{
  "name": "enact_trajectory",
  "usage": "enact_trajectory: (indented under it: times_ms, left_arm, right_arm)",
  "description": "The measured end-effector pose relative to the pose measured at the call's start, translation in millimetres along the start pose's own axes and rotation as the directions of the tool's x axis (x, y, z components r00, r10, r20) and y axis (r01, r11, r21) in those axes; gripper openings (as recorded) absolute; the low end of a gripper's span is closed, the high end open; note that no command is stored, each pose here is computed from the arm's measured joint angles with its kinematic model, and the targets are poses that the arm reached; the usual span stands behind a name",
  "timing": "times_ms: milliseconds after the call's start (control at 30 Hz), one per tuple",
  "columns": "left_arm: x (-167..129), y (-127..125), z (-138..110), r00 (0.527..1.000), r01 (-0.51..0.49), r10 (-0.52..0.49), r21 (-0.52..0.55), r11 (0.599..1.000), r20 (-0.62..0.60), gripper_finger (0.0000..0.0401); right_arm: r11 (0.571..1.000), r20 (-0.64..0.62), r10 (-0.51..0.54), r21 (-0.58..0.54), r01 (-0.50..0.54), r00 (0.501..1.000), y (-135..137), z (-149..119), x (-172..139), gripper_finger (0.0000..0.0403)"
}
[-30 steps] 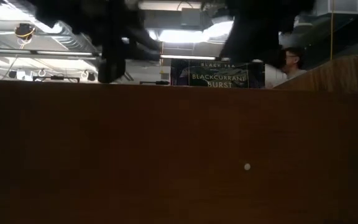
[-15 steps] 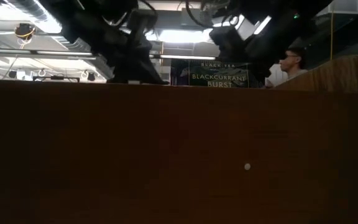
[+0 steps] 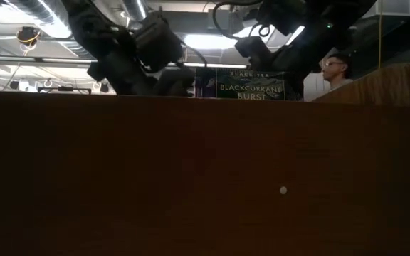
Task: Pick & Place Tea
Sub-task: Put the orange tea bag into the middle section of the wooden organizer
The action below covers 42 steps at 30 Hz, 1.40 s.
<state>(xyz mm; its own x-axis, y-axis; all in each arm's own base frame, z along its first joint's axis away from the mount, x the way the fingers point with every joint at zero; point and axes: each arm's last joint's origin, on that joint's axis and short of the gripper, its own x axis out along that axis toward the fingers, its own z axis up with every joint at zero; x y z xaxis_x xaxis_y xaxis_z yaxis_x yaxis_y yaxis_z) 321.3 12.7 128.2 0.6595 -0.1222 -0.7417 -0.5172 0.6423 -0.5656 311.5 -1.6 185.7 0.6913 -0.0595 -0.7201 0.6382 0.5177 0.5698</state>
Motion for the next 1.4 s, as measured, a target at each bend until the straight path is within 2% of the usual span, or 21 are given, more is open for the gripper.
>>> enact_trajectory:
  times_ms: [200, 333, 467, 633, 800, 967, 1400]
  left_arm:
    - [15, 8, -10, 0.995, -0.072, 0.071, -0.007, 0.997, -0.069, 0.0002]
    - [17, 9, -12, 0.994, -0.09, 0.091, 0.005, 0.996, -0.064, 0.0003]
    - [17, 9, -12, 0.995, -0.089, 0.089, 0.006, 0.996, -0.05, 0.0003]
    - [17, 9, -12, 0.994, -0.094, 0.094, 0.007, 0.996, -0.047, 0.0003]
    - [18, 8, -14, 0.994, -0.098, 0.099, 0.012, 0.995, -0.043, 0.0003]
    - [18, 7, -15, 0.994, -0.101, 0.101, 0.017, 0.995, -0.043, 0.0003]
    - [20, 2, -11, 0.999, -0.037, 0.037, 0.025, 0.999, 0.006, 0.0003]
  right_arm:
    - [0.999, -0.009, 0.005, 0.043, -0.004, 1.0, 0, 0, 0, 0.0117]
    - [0.998, -0.031, 0.018, 0.063, -0.016, 0.999, 1, -1, 0, 0.0117]
    - [0.996, -0.051, -0.006, 0.094, 0.011, 0.999, -3, -4, 9, 0.0117]
    - [0.994, -0.109, 0.055, 0.098, -0.044, 0.992, -6, -10, 37, 0.0117]
    - [0.993, -0.131, 0.043, 0.118, -0.027, 0.99, -12, -15, 56, 0.0117]
    - [0.989, -0.149, 0.022, 0.149, 0.001, 0.989, -17, -19, 64, 0.0117]
    - [0.987, -0.126, 0.06, 0.154, -0.04, 0.99, -19, -21, 78, 0.0117]
